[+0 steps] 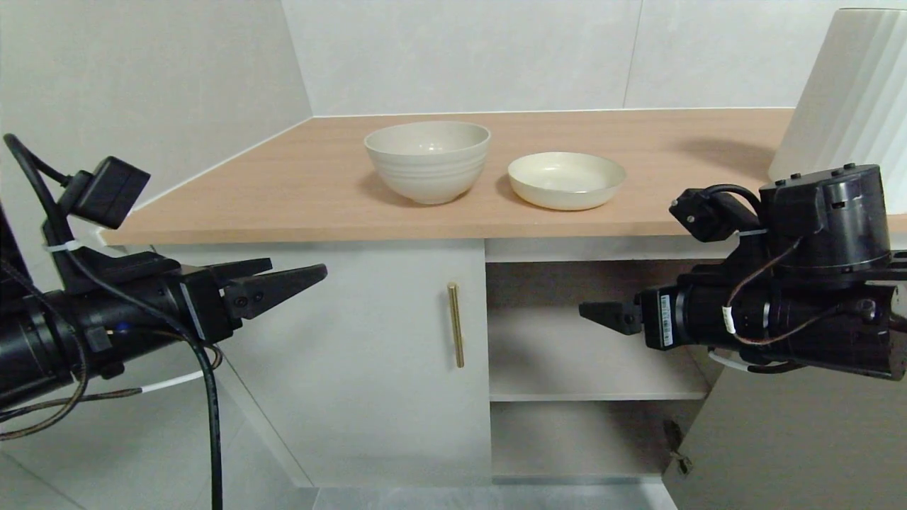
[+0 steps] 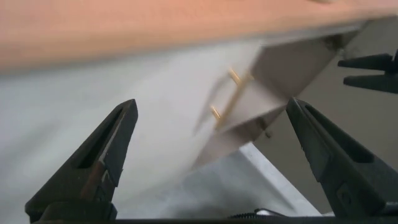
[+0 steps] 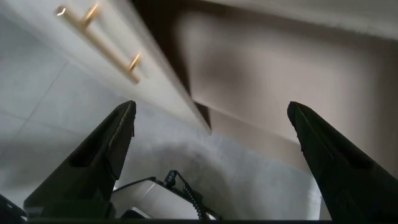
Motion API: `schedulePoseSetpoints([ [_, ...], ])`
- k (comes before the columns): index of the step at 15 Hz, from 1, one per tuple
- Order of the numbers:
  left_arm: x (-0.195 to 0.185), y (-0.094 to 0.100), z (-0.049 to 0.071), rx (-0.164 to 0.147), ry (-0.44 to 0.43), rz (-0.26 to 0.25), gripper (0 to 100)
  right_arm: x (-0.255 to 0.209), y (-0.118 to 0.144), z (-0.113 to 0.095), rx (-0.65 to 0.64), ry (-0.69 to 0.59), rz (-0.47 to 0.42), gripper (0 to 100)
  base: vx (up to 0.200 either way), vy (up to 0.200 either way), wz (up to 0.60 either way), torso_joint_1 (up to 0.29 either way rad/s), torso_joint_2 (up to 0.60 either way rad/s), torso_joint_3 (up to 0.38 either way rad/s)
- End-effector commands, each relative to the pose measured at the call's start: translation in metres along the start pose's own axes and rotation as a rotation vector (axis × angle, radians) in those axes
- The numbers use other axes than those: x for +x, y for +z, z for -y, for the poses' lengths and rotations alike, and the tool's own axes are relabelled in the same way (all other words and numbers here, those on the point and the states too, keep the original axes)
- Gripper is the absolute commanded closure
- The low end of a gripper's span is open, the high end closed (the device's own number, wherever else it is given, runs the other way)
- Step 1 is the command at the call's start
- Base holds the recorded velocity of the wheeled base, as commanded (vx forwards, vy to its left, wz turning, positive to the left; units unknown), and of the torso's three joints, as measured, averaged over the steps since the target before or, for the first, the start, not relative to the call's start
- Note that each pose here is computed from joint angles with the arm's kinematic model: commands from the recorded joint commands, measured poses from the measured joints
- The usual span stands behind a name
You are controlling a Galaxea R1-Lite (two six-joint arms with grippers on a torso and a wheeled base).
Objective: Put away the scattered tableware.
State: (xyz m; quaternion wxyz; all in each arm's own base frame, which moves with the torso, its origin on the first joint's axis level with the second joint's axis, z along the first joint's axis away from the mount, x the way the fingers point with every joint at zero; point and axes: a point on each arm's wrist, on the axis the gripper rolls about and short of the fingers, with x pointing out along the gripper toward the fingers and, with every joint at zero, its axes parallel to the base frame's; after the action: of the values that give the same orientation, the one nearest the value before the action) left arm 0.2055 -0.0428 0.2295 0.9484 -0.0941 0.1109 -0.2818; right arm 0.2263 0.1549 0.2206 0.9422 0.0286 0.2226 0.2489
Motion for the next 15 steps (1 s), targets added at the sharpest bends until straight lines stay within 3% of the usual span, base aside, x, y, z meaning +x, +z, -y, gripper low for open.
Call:
schedulePoseSetpoints([
  [1,-0.006,0.003,0.003,0.006,-0.007,0.016,0,-0.006,0.002,-0.001,-0.002,0.005,0.015,0,0.0,0.0,0.0,0.0,0.0,0.0],
  [6,-0.005,0.002,0.003,-0.002,-0.001,0.003,0,-0.006,0.001,-0.001,0.0,0.005,0.012,0,0.0,0.0,0.0,0.018,-0.07,-0.074],
  [15,0.008,-0.007,-0.004,-0.025,-0.001,-0.049,0,-0.003,0.001,0.0,-0.005,0.002,0.006,0,0.0,0.0,0.0,0.166,-0.45,-0.281],
])
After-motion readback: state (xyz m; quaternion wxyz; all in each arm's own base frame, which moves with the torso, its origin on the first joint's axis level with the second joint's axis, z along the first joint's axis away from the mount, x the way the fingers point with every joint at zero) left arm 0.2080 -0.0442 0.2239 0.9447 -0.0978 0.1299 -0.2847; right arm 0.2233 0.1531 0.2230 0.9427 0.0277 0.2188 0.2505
